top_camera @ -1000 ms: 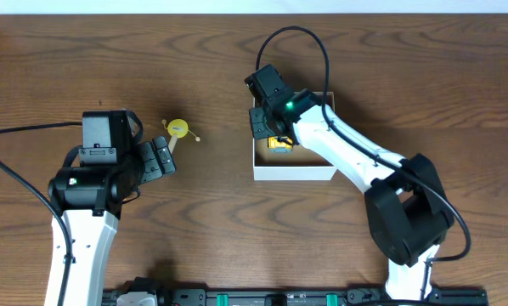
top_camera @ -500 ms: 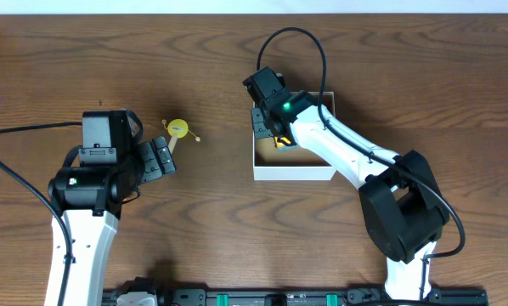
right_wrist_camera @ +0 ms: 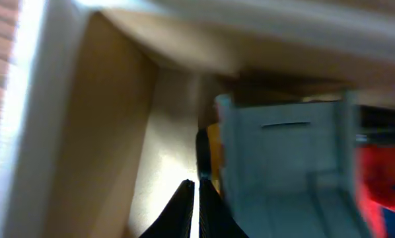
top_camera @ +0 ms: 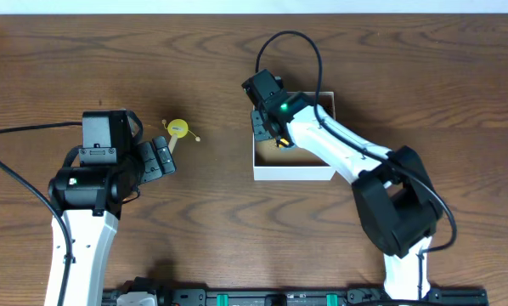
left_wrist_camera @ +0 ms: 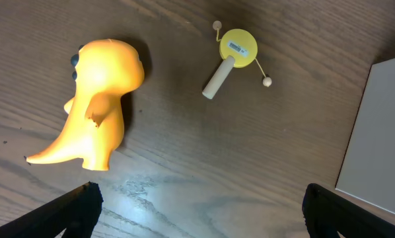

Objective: Pack container

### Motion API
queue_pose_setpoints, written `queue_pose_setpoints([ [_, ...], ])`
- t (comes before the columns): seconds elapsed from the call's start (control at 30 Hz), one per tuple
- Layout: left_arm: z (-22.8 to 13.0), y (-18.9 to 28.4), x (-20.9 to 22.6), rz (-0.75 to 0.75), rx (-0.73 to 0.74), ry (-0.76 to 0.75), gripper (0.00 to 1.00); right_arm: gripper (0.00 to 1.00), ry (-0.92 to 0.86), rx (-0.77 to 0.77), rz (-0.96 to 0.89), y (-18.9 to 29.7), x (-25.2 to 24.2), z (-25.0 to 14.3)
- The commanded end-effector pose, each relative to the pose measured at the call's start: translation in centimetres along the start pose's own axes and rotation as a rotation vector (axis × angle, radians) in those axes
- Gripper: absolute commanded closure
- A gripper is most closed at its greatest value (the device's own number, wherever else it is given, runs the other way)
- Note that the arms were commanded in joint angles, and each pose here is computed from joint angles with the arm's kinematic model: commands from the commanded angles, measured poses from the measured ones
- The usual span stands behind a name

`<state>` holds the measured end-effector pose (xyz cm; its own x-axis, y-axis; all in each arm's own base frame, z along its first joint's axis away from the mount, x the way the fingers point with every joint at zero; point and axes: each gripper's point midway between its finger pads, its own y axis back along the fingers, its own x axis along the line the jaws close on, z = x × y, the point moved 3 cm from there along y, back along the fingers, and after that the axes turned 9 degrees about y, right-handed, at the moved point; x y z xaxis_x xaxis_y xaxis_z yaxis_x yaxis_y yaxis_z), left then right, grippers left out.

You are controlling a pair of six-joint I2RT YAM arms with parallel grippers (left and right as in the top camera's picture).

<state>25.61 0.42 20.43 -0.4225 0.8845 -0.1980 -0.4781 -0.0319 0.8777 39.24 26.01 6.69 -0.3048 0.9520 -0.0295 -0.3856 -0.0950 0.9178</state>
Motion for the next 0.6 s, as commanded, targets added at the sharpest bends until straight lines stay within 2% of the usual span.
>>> queue_pose_setpoints([
  [0.0, 0.5, 0.5, 0.0, 0.0, -0.014, 0.002, 0.02, 0.92, 0.022, 0.022, -0.008, -1.7, 0.3, -0.5],
  [0.2, 0.4, 0.5, 0.0, 0.001, -0.013, 0.001, 0.02, 0.91, 0.011, -0.032, -0.04, -2.3, 0.0, 0.6],
  [0.33, 0.4, 0.5, 0.0, 0.001, -0.013, 0.001, 0.02, 0.87, -0.001, -0.073, -0.068, -2.2, -0.3, 1.4],
  [0.57, 0.4, 0.5, 0.0, 0.001, -0.013, 0.001, 0.02, 0.84, -0.003, -0.074, -0.064, -2.2, -0.2, 1.4],
])
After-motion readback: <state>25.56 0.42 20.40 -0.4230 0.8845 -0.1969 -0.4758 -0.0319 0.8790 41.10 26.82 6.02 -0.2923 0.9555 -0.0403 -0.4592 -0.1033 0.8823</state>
